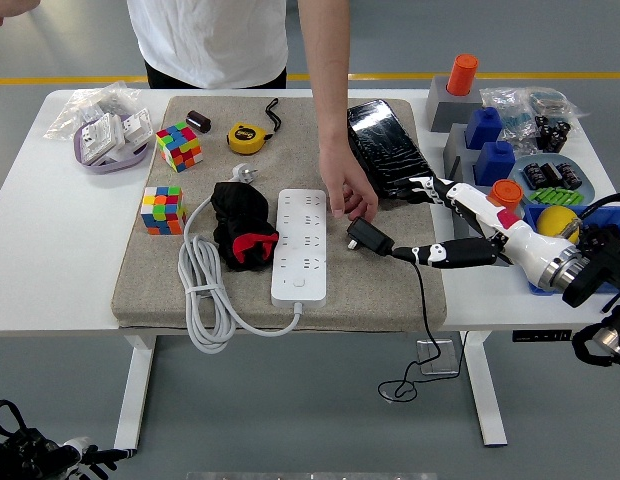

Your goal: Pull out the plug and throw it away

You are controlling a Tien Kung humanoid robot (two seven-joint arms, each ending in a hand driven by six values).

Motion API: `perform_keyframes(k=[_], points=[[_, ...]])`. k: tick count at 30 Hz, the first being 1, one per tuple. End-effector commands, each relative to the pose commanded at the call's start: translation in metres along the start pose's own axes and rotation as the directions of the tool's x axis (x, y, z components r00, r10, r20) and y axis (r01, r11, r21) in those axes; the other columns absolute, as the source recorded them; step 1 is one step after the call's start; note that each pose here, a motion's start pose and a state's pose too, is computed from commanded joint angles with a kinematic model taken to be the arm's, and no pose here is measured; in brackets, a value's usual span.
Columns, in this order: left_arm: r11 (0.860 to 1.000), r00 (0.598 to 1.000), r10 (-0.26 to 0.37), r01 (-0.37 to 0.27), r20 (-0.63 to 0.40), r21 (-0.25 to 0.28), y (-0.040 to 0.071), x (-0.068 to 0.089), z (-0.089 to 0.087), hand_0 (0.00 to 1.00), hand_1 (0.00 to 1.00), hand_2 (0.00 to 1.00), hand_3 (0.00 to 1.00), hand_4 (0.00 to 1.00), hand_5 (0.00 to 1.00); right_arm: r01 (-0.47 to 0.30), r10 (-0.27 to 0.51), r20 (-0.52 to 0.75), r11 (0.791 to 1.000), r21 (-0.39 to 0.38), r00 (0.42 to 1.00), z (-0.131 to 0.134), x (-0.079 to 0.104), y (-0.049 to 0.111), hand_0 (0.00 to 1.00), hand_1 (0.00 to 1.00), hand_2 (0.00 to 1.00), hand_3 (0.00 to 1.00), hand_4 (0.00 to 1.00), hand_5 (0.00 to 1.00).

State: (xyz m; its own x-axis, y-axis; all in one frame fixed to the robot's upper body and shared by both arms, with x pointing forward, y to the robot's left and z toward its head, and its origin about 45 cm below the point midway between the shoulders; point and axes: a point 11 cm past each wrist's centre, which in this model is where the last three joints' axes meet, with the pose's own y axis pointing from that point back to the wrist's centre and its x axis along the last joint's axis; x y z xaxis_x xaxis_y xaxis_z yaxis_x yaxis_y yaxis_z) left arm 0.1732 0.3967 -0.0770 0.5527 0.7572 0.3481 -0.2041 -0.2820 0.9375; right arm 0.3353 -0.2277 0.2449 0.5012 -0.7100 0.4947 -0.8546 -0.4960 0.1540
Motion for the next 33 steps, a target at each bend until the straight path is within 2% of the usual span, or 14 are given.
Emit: perform_keyframes(k=[5,6,10,29,33], points=[[1.000,1.000,0.004,-0.004,0.003,-0.008,0.001,0.002,0.003,0.533,0.664,0.690,0.651,0.817,0.699,-0.044,0.045,0.018,0.999,-0.016,0.999,0.007,0.006,0.006,0.863,0.876,0.848,0.880,0.998,0.393],[1.000,1.000,0.004,-0.004,0.003,-0.010,0.001,0.003,0.004,0.533,0.663,0.691,0.651,0.817,0.699,-0.049,0.050,0.021,0.999,-0.018,0.999,0.008,0.007,0.006,0.903,0.893,0.853,0.876,0.998,0.390],[1.000,1.000,0.005,-0.005,0.006,-0.013,0.001,0.004,0.006,0.533,0.663,0.691,0.651,0.817,0.699,-0.064,0.065,0.027,0.998,-0.024,0.998,0.010,0.009,0.008,0.903,0.893,0.853,0.876,0.998,0.390],[1.000,1.000,0.011,-0.011,0.016,-0.005,0.002,0.009,0.003,0.533,0.663,0.690,0.654,0.820,0.700,-0.076,0.079,0.071,0.996,-0.044,0.994,0.019,0.007,0.016,0.895,0.890,0.849,0.884,0.998,0.381],[1.000,1.000,0.011,-0.011,0.019,-0.006,0.002,0.010,0.004,0.533,0.663,0.691,0.654,0.820,0.700,-0.071,0.076,0.113,0.997,-0.044,0.991,0.020,0.006,0.017,0.894,0.887,0.845,0.884,0.998,0.378]])
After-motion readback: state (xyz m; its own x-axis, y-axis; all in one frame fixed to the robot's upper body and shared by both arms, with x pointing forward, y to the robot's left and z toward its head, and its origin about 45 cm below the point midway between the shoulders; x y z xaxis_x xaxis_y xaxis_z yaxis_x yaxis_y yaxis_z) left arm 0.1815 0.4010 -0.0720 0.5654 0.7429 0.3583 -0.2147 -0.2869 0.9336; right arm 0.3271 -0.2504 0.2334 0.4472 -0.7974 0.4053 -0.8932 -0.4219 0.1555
